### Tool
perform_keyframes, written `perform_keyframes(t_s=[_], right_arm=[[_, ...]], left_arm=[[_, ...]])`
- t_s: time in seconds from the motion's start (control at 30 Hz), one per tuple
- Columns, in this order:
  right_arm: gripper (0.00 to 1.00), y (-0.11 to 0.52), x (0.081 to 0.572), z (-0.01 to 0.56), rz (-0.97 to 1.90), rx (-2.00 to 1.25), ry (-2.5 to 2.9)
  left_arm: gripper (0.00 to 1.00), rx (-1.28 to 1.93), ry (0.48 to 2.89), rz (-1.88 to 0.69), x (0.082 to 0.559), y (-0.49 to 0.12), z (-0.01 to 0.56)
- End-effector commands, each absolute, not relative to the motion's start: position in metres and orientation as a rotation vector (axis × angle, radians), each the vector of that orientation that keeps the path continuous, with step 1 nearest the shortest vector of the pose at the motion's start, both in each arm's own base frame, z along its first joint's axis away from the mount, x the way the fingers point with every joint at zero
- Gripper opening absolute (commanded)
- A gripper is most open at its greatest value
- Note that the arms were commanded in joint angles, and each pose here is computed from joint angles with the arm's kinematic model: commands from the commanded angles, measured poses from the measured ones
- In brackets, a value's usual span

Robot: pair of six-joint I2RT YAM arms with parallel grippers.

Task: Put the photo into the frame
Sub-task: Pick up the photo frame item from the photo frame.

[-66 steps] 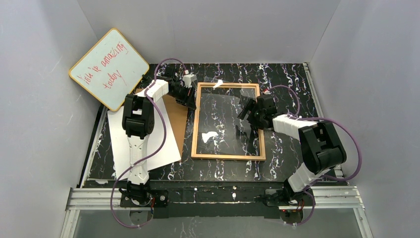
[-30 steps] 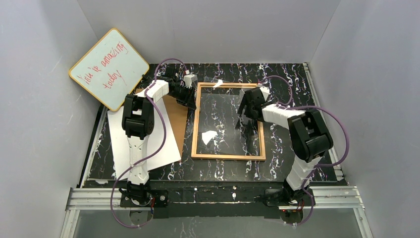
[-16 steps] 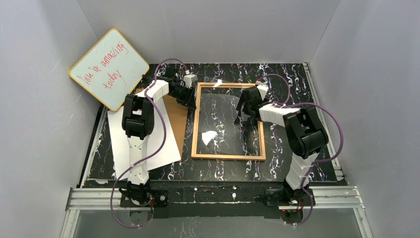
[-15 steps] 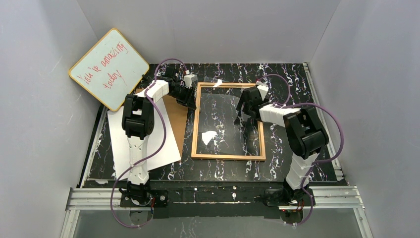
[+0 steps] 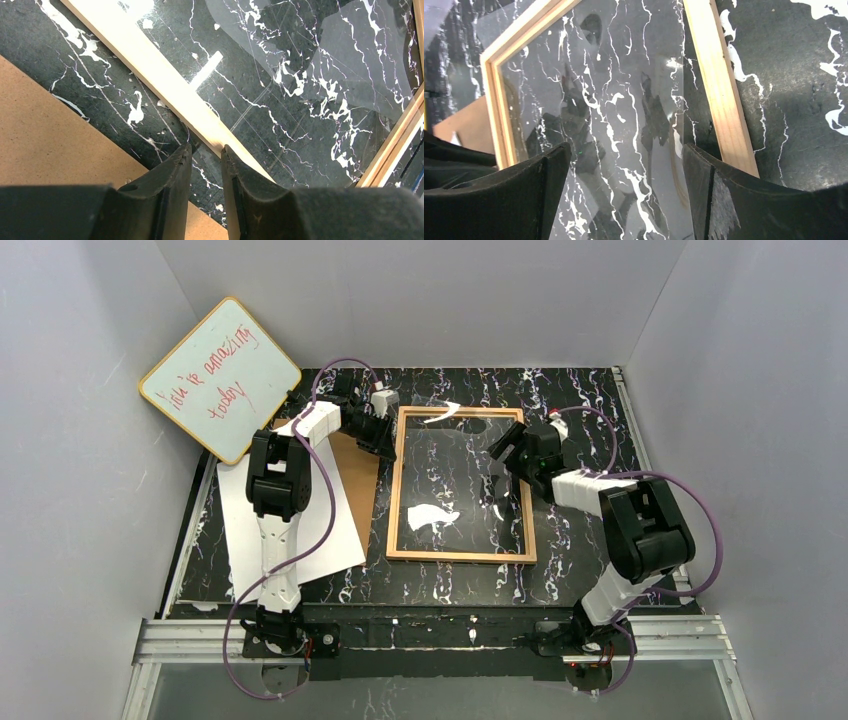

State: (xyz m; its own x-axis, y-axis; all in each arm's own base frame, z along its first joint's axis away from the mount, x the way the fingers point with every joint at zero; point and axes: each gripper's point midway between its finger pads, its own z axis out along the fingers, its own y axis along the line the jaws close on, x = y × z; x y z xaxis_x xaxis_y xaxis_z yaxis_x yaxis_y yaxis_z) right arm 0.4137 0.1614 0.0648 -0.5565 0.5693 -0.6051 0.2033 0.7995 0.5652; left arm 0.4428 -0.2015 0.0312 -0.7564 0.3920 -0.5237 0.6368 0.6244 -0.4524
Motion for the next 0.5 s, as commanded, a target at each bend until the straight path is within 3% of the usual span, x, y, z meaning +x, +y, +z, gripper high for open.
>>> perform_keyframes(t_s=[0.0, 0.47], right_arm=[[0.88, 0.189, 0.421, 0.111, 0.832, 0.553, 2.019], [0.83, 0.189, 0.421, 0.090, 0.908, 0.520, 2.076]], left_arm=[[0.25, 0.888, 2.754, -0.742, 0.395, -0.170, -0.034], [0.24, 0.897, 2.746, -0.726, 0.398, -0.168, -0.030]])
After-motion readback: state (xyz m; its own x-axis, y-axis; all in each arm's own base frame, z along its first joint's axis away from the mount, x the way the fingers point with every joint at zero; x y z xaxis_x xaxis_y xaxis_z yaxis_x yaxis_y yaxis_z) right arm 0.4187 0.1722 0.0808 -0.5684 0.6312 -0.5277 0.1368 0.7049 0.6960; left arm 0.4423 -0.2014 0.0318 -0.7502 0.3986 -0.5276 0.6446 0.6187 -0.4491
